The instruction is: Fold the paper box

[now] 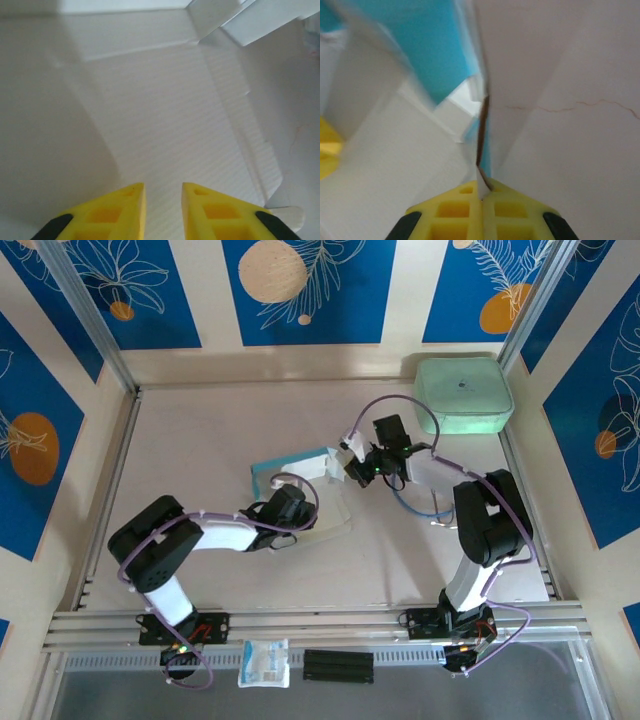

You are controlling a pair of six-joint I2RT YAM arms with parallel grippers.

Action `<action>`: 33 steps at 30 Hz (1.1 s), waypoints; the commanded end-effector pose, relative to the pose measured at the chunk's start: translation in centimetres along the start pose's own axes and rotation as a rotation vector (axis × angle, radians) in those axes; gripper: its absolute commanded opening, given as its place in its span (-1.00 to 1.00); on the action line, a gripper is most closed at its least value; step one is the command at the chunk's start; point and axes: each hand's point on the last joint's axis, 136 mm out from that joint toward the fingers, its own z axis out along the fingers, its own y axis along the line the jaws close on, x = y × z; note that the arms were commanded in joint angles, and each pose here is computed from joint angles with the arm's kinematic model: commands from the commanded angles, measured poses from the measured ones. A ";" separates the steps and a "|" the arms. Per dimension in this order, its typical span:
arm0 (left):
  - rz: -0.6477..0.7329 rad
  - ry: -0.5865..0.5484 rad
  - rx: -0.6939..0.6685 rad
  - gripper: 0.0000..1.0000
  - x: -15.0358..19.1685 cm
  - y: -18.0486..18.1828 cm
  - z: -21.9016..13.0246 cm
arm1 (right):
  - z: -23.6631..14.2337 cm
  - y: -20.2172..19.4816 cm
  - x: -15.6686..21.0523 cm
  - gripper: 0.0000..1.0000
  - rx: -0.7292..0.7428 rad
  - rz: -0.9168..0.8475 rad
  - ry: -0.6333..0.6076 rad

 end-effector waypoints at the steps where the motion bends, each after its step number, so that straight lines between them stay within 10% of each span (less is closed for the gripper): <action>1: 0.106 -0.081 -0.002 -0.37 -2.3 -0.8 -2.7 | 0.5 -1.5 0.9 -1.00 0.151 -0.001 0.030; 9: 0.406 -0.154 -0.133 0.03 -9.8 -2.9 -12.4 | 0.9 -0.7 0.8 -1.00 0.223 -0.039 0.048; 15: 0.528 0.125 -0.154 0.23 -12.4 -1.7 -15.7 | 0.8 0.0 0.2 -1.00 0.217 -0.073 0.048; 25: 0.643 0.351 0.002 0.43 -12.7 -1.9 -12.5 | 0.1 0.8 -0.9 -1.00 0.167 -0.076 0.050; 33: 0.791 0.378 -0.163 0.64 -14.2 1.5 -7.9 | 0.1 1.9 -1.2 -1.00 0.118 -0.081 0.060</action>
